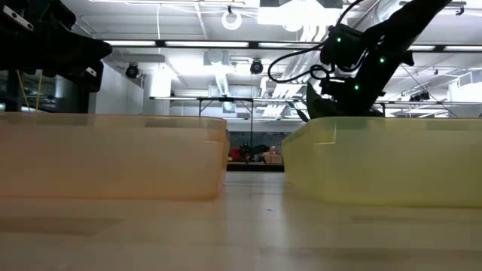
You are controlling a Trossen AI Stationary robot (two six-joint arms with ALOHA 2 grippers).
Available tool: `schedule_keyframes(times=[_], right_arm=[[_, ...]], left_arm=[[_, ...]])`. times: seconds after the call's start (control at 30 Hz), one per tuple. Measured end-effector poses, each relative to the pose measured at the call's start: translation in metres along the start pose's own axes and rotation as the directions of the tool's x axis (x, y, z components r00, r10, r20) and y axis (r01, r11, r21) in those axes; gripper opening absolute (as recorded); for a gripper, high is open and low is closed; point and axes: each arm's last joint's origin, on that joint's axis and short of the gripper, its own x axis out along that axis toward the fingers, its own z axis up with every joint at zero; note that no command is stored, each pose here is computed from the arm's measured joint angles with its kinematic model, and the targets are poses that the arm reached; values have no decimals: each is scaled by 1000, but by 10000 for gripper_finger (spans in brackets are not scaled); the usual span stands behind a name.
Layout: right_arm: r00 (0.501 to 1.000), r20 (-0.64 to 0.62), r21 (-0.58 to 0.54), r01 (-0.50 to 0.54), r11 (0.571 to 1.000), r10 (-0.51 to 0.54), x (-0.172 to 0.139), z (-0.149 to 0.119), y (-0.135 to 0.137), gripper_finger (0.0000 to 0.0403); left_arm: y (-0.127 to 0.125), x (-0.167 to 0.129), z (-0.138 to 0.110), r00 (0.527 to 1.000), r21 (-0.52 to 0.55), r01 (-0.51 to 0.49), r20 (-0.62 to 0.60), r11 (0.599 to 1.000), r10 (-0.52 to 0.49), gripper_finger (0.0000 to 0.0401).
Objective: Pick and place medicine bottles into bin by pill shape (circle, oval)
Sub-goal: Put the orange capsule bottle into the yellow bin
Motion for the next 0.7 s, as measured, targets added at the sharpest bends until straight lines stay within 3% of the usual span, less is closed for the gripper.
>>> schedule_keyframes(times=[0.2, 0.7], right_arm=[[999, -43, -12, -4, 1000, 3, 5, -5, 1, 236], [1000, -11, -44, -19, 999, 19, 2, -1, 1, 236]], left_arm=[[0, 0, 0, 1000, 0, 0, 0, 1000, 0, 5], [0, 0, 0, 1000, 0, 0, 0, 1000, 0, 5]])
